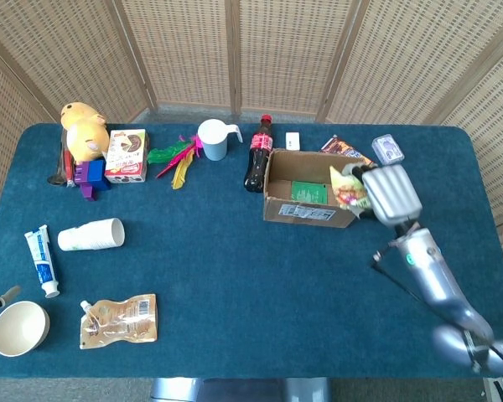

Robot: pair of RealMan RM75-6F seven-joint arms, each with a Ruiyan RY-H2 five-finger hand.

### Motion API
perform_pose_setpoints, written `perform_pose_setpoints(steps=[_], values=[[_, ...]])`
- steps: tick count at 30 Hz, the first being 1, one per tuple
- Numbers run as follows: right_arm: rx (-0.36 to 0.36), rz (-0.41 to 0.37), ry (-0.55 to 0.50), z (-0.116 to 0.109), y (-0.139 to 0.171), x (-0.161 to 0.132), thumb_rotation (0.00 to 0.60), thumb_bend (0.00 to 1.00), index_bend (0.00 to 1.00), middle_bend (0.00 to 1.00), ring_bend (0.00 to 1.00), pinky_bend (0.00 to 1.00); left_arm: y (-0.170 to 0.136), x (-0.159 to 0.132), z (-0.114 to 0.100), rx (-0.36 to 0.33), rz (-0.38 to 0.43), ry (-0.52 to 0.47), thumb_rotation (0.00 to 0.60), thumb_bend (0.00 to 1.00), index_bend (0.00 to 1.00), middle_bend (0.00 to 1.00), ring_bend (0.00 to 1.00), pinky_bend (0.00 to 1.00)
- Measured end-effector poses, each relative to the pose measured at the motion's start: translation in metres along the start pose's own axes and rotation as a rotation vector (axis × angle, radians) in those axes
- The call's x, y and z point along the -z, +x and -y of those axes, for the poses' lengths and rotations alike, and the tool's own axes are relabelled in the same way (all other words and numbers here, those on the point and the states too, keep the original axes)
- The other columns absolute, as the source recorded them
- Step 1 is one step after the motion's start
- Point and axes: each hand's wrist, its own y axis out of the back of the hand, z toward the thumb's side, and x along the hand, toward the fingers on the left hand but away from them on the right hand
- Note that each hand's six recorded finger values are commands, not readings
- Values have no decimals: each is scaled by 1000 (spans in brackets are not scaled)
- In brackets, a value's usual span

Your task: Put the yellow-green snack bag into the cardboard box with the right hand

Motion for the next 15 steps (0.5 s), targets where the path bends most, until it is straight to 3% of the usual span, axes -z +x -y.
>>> perform_pose_setpoints(steps=[5,7,8,10,12,14,15], values=[[-6,42,46,-1,-39,-6,600,400,693,592,568,731,2,1,1,5,-7,-1,600,70,70,0,0,0],[-18,55,50,2,-49,-10,600,373,644,570,552,730,3,2,1,6,-10,-1,600,69,70,0,0,0],[-26,60,51,4,-51,-11,600,356,573,538,530,722,3,3,1,6,-11,-1,600,68,69,0,0,0],[-55,70,46,9,-54,-12,600,309,324,413,447,671,4,4,1,8,-15,-3,600,69,70,0,0,0],[-92,77,32,14,-54,-13,600,186,54,163,248,532,5,5,2,10,-18,-3,600,69,70,0,0,0],[-144,85,7,19,-52,-15,600,59,0,22,77,395,5,5,2,11,-17,-3,600,69,70,0,0,0],[-166,88,-4,21,-51,-15,600,28,0,3,38,348,5,5,2,12,-16,-3,600,69,70,0,0,0]])
